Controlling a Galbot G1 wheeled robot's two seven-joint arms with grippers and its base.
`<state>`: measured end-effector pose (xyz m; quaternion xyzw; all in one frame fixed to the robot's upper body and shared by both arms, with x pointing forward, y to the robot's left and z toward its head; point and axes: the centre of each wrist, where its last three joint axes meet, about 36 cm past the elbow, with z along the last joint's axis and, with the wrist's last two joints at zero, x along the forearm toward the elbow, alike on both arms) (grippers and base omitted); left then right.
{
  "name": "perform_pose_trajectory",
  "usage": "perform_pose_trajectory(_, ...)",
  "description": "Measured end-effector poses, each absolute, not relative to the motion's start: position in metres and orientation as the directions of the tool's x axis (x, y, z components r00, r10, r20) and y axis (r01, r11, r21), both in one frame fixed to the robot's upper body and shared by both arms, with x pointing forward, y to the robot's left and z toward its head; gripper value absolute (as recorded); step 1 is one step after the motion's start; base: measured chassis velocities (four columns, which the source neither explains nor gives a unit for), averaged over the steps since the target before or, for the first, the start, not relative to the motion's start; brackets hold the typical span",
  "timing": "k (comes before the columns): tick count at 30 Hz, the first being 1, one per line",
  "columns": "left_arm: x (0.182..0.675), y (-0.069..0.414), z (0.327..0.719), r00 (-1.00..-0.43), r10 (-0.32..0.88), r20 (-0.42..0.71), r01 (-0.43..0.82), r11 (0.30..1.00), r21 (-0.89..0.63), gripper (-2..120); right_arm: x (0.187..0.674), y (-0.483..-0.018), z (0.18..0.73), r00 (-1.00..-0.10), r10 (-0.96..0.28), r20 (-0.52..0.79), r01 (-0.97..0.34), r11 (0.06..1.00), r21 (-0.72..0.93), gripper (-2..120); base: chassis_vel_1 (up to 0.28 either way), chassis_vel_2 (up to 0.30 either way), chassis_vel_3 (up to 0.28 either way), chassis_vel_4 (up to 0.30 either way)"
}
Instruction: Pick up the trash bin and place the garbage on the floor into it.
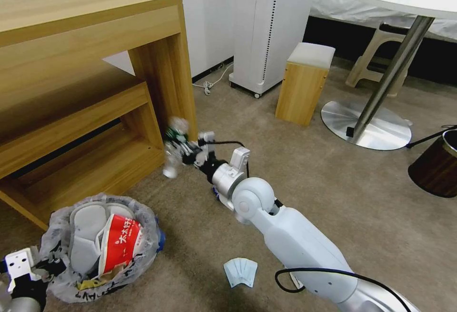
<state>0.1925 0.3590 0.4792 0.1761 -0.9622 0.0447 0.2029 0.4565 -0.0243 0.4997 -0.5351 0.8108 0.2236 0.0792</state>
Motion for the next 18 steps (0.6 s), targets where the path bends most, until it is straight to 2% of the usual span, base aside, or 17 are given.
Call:
perform_pose_trajectory(1, 0.193, 0.359, 0.478, -0.858, -0.315, 0.406, -0.353, 0.935, -0.02, 1, 0.452, -0.017, 0.5, -0.362, -0.843, -0.398, -0.927, 0.281, 0.248, 10, 0.0, 0.0, 0.0, 0.0)
perform_pose_trajectory(2, 0.193, 0.359, 0.478, -0.858, -0.315, 0.406, -0.353, 0.935, -0.02, 1, 0.452, -0.017, 0.5, -0.362, -0.843, -0.398, -0.927, 0.281, 0.248, 10, 0.0, 0.0, 0.0, 0.0)
perform_pose_trajectory(4, 0.194, 0.358, 0.476, -0.861, -0.303, 0.408, -0.345, 0.938, -0.032, 1, 0.439, 0.009, 0.491, -0.268, -0.871, -0.411, -0.956, 0.186, 0.228, 10, 0.0, 0.0, 0.0, 0.0)
perform_pose_trajectory(5, 0.194, 0.358, 0.476, -0.861, -0.303, 0.408, -0.345, 0.938, -0.032, 1, 0.439, 0.009, 0.491, -0.268, -0.871, -0.411, -0.956, 0.186, 0.228, 10, 0.0, 0.0, 0.0, 0.0)
perform_pose_trajectory(8, 0.195, 0.357, 0.478, -0.865, -0.292, 0.409, -0.339, 0.94, -0.046, 1, 0.425, 0.047, 0.459, -0.205, -0.912, -0.354, -0.958, 0.113, 0.264, 8, 0.0, 0.0, 0.0, 0.0)
perform_pose_trajectory(18, 0.191, 0.348, 0.489, -0.85, -0.25, 0.464, -0.323, 0.943, -0.085, 1, 0.402, 0.095, 0.398, -0.189, -0.952, -0.239, -0.939, 0.104, 0.329, 8, 0.0, 0.0, 0.0, 0.0)
